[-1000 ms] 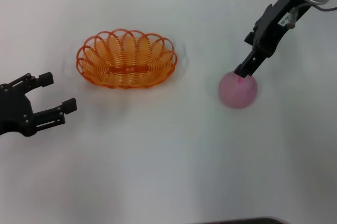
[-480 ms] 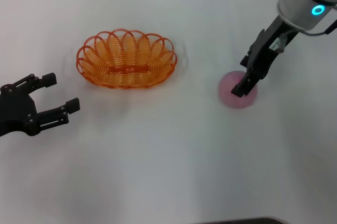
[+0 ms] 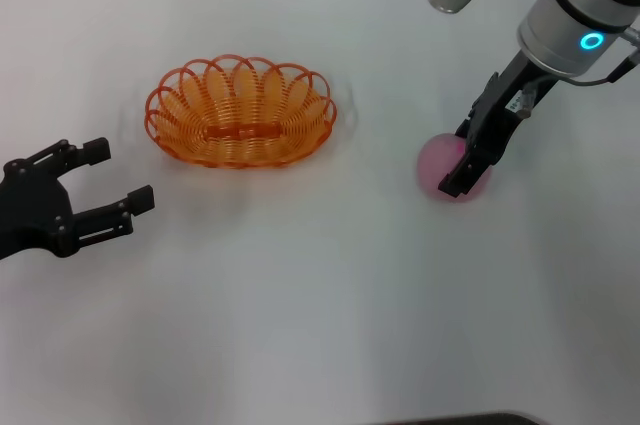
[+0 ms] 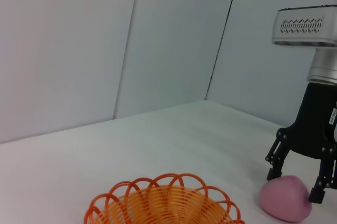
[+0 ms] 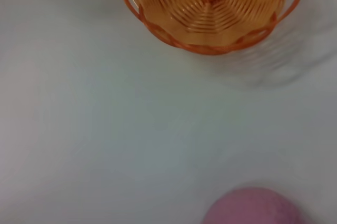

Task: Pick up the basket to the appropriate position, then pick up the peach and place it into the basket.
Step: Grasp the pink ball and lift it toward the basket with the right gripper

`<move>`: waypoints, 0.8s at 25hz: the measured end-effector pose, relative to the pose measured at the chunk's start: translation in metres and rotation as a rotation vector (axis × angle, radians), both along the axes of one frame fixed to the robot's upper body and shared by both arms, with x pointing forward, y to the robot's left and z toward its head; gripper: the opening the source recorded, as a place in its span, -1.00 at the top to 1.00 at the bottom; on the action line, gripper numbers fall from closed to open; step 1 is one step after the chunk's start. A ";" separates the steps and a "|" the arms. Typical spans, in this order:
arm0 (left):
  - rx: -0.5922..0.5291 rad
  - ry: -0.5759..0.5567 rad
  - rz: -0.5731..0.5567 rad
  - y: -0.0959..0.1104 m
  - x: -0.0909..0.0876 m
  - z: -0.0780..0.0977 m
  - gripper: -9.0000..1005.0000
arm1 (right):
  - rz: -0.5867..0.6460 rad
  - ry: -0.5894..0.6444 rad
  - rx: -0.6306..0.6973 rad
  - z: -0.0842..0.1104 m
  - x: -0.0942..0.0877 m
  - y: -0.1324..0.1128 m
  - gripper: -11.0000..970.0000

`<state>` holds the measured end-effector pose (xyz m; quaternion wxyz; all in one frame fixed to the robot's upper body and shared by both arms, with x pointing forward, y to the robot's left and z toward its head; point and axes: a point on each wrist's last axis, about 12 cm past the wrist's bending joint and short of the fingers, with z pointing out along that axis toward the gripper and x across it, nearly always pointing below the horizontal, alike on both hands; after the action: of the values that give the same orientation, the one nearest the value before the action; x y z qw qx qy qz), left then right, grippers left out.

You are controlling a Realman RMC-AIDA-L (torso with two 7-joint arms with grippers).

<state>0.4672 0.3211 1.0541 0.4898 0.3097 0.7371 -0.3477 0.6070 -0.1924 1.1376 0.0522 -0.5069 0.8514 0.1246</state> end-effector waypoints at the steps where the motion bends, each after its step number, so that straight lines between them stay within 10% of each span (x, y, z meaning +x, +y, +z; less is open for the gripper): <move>1: -0.001 0.000 -0.001 0.000 0.000 0.000 -0.77 | 0.001 -0.001 -0.001 0.000 0.000 0.000 -0.85; 14: 0.001 -0.001 0.003 0.000 0.000 0.000 -0.77 | 0.033 -0.008 -0.021 0.000 0.000 0.006 -0.74; 20: 0.000 -0.001 0.005 0.001 0.000 0.000 -0.77 | 0.039 -0.015 -0.023 0.002 0.001 0.008 -0.30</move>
<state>0.4673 0.3216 1.0541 0.4911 0.3082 0.7376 -0.3460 0.6077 -0.1842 1.1392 0.0504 -0.5249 0.8423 0.1119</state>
